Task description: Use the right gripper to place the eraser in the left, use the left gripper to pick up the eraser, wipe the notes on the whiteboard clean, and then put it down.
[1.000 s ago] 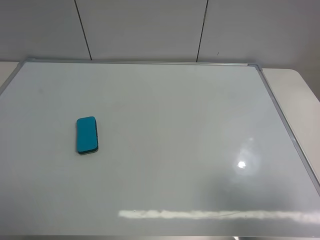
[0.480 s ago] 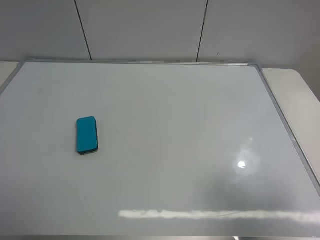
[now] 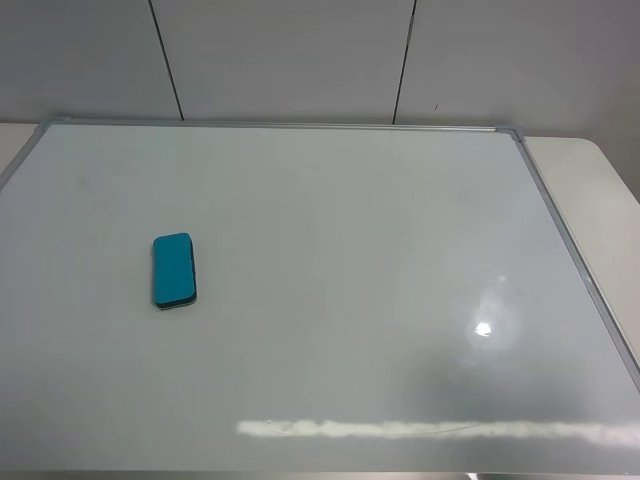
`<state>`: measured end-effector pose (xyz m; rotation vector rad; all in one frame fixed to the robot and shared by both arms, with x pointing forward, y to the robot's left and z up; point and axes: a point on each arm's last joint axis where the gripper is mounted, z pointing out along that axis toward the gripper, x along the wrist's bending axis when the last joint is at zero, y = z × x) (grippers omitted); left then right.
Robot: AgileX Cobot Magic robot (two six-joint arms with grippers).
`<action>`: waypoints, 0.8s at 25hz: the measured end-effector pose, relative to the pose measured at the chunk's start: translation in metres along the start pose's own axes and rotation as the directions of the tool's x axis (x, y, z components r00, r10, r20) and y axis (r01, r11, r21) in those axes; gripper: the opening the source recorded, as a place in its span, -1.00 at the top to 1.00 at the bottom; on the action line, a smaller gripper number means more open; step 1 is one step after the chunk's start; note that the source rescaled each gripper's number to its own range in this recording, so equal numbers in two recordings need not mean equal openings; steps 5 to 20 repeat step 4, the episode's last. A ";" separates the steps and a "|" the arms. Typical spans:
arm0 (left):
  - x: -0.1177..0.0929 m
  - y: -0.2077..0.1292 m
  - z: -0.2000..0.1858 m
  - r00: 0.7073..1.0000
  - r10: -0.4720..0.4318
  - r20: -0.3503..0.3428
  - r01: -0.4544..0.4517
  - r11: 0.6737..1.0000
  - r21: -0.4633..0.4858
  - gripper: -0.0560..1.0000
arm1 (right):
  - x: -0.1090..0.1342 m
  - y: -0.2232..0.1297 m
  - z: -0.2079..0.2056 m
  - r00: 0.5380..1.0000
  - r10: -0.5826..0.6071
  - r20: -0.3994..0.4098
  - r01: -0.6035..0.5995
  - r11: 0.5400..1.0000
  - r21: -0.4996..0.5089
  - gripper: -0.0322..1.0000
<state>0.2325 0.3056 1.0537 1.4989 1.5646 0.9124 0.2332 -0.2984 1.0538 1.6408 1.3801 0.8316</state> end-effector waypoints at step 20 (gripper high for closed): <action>0.000 0.000 0.000 1.000 0.000 0.000 0.000 1.000 0.000 -1.00 | 0.000 0.000 0.000 1.000 0.000 0.000 0.000 1.000 0.000 -1.00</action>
